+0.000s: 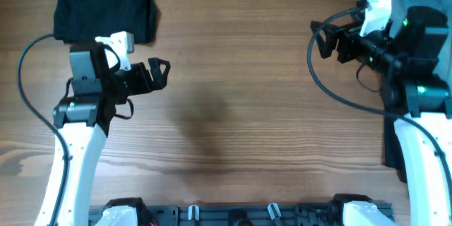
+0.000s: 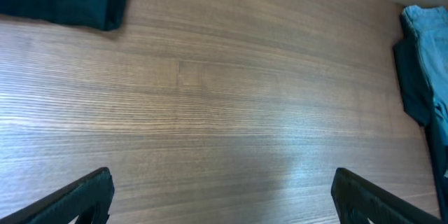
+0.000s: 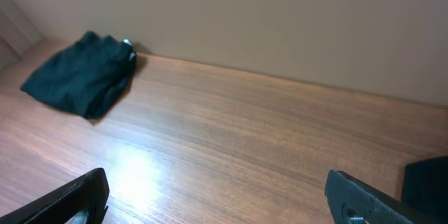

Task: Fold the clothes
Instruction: 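Reach the right gripper toward the light blue jeans in the right pile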

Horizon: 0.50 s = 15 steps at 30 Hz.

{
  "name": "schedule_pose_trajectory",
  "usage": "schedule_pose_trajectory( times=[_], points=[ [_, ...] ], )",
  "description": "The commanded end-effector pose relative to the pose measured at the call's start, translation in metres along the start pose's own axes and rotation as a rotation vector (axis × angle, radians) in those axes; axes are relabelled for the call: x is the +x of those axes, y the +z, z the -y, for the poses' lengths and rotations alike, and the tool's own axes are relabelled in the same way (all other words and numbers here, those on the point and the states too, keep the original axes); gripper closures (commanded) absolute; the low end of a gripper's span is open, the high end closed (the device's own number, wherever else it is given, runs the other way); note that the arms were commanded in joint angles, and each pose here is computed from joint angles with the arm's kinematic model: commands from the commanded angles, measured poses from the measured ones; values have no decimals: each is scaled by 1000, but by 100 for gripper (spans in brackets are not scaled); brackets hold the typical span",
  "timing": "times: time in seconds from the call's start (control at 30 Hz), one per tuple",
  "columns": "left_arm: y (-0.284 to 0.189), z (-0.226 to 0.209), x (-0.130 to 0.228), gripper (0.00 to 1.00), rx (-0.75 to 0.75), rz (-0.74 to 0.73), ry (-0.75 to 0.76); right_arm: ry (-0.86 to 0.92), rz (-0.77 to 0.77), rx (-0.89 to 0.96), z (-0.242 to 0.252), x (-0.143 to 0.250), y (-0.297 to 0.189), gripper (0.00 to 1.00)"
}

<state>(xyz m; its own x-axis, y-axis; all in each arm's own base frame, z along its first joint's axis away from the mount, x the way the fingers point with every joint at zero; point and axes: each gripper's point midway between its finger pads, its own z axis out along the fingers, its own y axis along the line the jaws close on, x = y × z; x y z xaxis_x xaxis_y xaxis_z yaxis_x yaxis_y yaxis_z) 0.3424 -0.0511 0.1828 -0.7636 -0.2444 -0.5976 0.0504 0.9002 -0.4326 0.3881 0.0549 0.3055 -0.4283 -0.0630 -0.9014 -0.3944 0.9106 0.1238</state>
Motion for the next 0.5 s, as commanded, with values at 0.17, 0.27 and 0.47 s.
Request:
schedule_pose_trajectory(
  times=[0.17, 0.27, 0.47],
  points=[
    [2, 17, -8, 0, 86, 5, 3, -16, -29, 83, 26, 5, 21, 0],
    [2, 17, -9, 0, 90, 10, 7, 19, -26, 214, 58, 6, 24, 0],
    [2, 17, -9, 0, 89, 10, 7, 124, -6, 453, 148, 17, 2, 0]
  ],
)
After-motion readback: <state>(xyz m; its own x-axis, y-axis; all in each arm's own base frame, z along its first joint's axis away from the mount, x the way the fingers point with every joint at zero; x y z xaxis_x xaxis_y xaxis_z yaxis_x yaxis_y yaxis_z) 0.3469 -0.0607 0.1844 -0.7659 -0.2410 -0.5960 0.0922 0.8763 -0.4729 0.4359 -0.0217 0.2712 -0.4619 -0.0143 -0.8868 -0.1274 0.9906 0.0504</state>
